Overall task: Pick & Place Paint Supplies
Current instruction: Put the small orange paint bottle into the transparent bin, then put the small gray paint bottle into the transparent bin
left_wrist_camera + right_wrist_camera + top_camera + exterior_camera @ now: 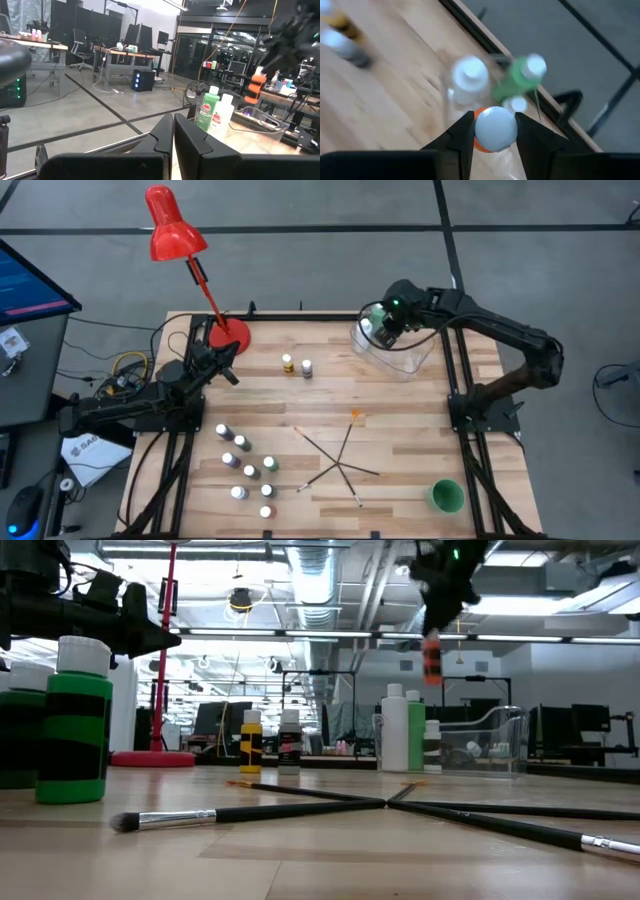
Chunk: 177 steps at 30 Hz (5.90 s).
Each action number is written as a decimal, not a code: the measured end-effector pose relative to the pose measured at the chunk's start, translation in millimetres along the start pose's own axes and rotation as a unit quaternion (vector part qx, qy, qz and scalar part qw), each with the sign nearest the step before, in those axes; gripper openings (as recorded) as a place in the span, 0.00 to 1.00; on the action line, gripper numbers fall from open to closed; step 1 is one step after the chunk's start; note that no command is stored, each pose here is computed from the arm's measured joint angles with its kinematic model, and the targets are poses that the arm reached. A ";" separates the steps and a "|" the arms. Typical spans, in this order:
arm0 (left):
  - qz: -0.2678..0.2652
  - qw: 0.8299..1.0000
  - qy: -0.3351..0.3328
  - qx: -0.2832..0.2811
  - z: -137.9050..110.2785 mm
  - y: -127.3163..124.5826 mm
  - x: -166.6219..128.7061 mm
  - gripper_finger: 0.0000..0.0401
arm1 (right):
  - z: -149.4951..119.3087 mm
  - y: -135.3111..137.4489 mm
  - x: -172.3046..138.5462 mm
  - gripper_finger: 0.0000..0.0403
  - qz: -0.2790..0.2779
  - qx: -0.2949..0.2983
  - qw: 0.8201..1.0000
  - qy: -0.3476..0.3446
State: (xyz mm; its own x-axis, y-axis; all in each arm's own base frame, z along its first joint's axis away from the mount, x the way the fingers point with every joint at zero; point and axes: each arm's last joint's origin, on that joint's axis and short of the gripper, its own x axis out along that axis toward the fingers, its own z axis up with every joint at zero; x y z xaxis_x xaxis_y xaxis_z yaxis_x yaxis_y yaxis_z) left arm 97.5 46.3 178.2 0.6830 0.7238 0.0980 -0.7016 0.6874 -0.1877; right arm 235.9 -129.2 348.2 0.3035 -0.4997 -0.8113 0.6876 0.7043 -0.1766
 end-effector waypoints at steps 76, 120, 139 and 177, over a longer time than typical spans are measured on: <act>-0.001 1.000 -0.008 -0.005 1.8 -0.2 0.0 0.02 | 0.4 111.0 84.4 0.62 0.177 -0.060 0.958 -0.218; -0.002 1.000 -0.016 -0.009 3.5 -0.5 0.0 0.02 | 25.1 176.8 173.4 0.61 0.184 -0.137 0.968 -0.102; -0.002 1.000 -0.017 -0.009 3.7 -0.5 -0.1 0.02 | 26.0 174.3 174.5 0.26 0.182 -0.138 0.968 -0.102; -0.003 1.000 -0.020 -0.011 4.2 -0.5 -0.1 0.02 | -47.8 19.3 32.5 0.28 -0.020 0.010 0.998 -0.058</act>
State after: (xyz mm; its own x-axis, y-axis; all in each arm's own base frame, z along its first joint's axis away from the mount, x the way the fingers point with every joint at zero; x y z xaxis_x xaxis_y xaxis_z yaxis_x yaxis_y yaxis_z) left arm 97.0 46.1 182.3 0.6780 0.7222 0.1371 -0.6931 0.6902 -0.2079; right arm 227.5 -107.8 291.7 0.3487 -0.5825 -0.7343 0.7127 0.6736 -0.1959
